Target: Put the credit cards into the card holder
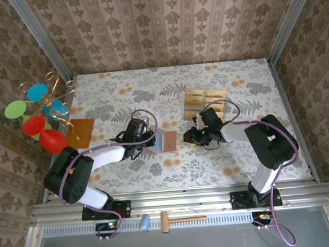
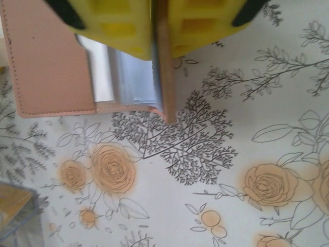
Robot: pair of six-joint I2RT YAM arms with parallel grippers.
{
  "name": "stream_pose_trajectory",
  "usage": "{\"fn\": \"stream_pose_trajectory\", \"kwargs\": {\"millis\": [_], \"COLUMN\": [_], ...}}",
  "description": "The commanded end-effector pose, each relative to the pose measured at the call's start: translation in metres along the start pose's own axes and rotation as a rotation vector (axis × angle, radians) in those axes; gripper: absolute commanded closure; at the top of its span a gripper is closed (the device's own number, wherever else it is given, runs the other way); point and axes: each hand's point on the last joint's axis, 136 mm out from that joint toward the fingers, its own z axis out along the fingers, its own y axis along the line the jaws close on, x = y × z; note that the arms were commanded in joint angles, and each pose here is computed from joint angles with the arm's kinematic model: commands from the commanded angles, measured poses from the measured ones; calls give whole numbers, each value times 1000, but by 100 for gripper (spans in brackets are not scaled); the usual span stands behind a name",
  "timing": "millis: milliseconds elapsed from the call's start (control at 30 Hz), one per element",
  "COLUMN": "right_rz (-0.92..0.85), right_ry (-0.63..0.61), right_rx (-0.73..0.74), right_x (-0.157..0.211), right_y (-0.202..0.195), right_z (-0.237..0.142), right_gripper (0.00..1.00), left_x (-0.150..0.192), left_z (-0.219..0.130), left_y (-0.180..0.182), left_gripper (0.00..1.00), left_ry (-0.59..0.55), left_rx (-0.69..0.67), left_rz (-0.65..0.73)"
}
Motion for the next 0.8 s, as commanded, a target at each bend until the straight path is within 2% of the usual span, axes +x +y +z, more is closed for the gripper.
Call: {"fn": "stream_pose_trajectory", "kwargs": {"millis": [0,167,400,600,667,767], "right_rz": [-18,-47,-126,-152,-146,-119], "right_ry": [-41,-114,-167,-116,-93,-61], "right_rx": [70,108,85,9,-9,-13], "right_x": [-6,-8,-7,-3,-1,0], "right_y": [-4,8,54,90,95,91], "right_z": [-18,-49,-61,-27,-11,14], "right_gripper": [57,52,54,62,67,70], "left_x": [-2,-6,-13,-14,-14,-14], "left_z": [-4,-11,-15,-15,-15,-15], "left_y": [-3,1,-3,-5,-5,-6], "left_gripper": [93,93,92,92,92,92], "left_ry": [-1,-10,-23,-22,-23,-24], "left_rx": [16,-20,-45,-58,-59,-57], "left_rz": [-11,-18,-17,-2,-4,-4]}}
